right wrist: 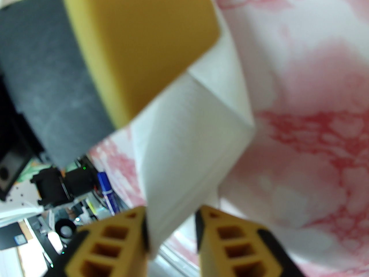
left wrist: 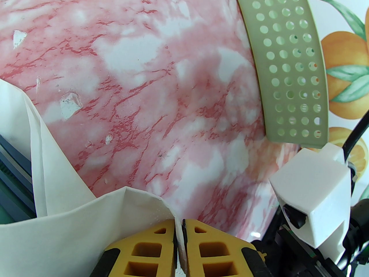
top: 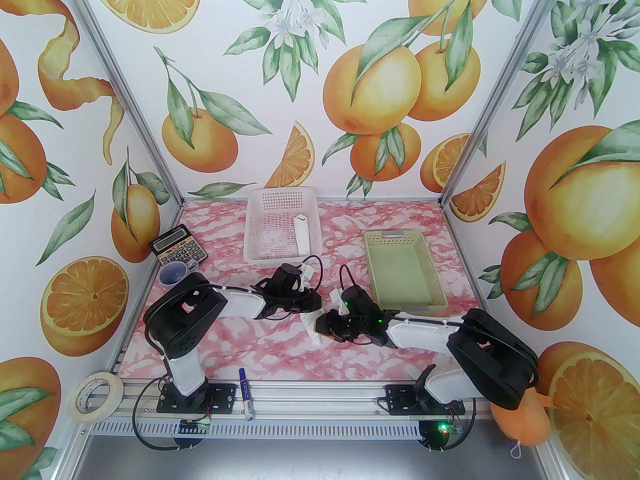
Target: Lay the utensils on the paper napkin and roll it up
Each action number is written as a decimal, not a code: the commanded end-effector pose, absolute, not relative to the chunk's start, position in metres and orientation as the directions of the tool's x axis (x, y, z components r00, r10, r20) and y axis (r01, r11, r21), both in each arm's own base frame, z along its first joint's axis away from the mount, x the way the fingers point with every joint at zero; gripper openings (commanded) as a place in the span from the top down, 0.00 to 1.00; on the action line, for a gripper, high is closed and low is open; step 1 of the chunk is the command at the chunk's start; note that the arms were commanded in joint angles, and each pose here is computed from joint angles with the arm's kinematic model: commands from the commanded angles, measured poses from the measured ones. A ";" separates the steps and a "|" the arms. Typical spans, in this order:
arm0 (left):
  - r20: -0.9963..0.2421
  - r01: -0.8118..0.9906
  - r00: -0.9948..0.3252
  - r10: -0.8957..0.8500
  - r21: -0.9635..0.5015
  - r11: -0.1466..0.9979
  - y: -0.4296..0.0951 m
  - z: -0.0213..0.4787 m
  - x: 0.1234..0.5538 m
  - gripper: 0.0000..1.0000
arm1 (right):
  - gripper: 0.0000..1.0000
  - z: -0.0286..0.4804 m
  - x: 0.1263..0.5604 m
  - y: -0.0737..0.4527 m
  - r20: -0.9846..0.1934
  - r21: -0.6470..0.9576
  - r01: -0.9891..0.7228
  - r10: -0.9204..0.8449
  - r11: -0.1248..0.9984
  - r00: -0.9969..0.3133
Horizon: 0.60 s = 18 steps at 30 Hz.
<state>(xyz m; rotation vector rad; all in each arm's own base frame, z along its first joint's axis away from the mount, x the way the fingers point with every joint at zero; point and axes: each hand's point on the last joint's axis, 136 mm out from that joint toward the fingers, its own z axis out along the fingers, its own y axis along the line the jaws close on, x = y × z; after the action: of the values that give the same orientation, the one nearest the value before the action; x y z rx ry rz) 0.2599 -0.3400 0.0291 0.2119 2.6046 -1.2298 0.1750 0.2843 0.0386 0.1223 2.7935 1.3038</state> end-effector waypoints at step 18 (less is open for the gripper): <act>-0.298 0.250 -0.954 0.037 -0.719 0.648 -0.338 0.023 0.258 0.86 | 0.92 -0.001 0.152 0.270 0.020 0.648 0.048 0.046 0.760 -0.999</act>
<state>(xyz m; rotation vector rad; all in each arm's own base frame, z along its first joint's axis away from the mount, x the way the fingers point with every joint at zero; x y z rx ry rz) 0.2591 -0.3407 0.0292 0.2151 2.6046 -1.2300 0.1615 0.2829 0.0189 0.0719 2.8676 1.2139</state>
